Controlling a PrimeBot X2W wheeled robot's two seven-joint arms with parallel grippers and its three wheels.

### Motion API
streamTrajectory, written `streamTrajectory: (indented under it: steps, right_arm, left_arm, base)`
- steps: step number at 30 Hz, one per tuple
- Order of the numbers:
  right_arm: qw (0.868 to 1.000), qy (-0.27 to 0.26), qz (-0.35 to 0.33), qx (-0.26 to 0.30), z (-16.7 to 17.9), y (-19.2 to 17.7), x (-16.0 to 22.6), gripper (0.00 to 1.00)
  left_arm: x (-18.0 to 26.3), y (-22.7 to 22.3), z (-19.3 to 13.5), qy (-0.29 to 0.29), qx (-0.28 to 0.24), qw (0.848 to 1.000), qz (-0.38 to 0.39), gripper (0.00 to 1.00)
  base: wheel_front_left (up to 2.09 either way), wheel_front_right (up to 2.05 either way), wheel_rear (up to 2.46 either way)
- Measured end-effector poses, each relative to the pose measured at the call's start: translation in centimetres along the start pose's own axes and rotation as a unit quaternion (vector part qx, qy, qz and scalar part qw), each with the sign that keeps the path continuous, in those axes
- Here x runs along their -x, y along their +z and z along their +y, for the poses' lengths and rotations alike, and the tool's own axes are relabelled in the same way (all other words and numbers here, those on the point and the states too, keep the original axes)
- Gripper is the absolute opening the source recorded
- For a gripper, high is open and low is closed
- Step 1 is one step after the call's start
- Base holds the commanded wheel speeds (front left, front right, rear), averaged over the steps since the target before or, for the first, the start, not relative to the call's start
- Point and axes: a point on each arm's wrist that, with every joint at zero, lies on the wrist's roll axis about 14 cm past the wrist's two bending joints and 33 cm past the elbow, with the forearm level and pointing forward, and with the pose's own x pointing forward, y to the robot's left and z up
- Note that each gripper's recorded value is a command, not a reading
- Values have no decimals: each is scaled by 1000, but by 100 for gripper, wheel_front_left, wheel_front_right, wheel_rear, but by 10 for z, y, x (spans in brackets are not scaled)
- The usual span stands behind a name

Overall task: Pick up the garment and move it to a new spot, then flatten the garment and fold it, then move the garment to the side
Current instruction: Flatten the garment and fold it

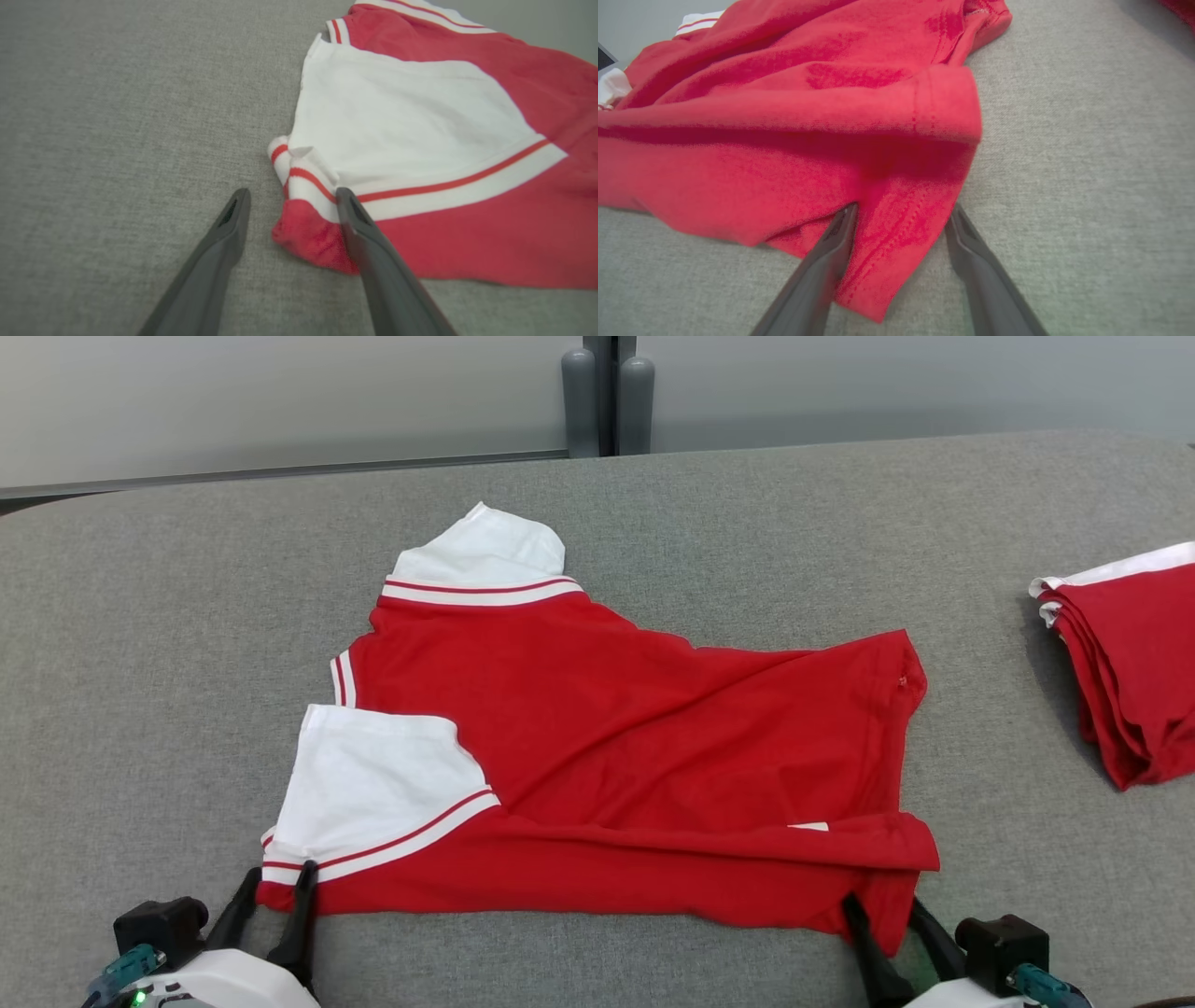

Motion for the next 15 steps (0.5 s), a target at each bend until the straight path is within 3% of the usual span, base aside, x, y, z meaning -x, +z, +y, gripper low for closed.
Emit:
streamTrajectory:
  steps: [1, 5, 15]
  right_arm:
    - [1000, 1, 2, -2, 1, 0, -1, 0]
    - [1000, 9, -1, -9, 7, 2, -2, 0]
    - [999, 26, -30, 10, 10, 26, 11, 0]
  left_arm:
    - [0, -1, -2, -5, 0, 1000, 4, 0]
    - [-1, 3, -14, -23, 7, 1000, -2, 0]
    - [32, 25, -6, -4, 5, 998, -54, 0]
  base:
    - [0, 0, 0]
    - [0, 0, 0]
    - [0, 0, 0]
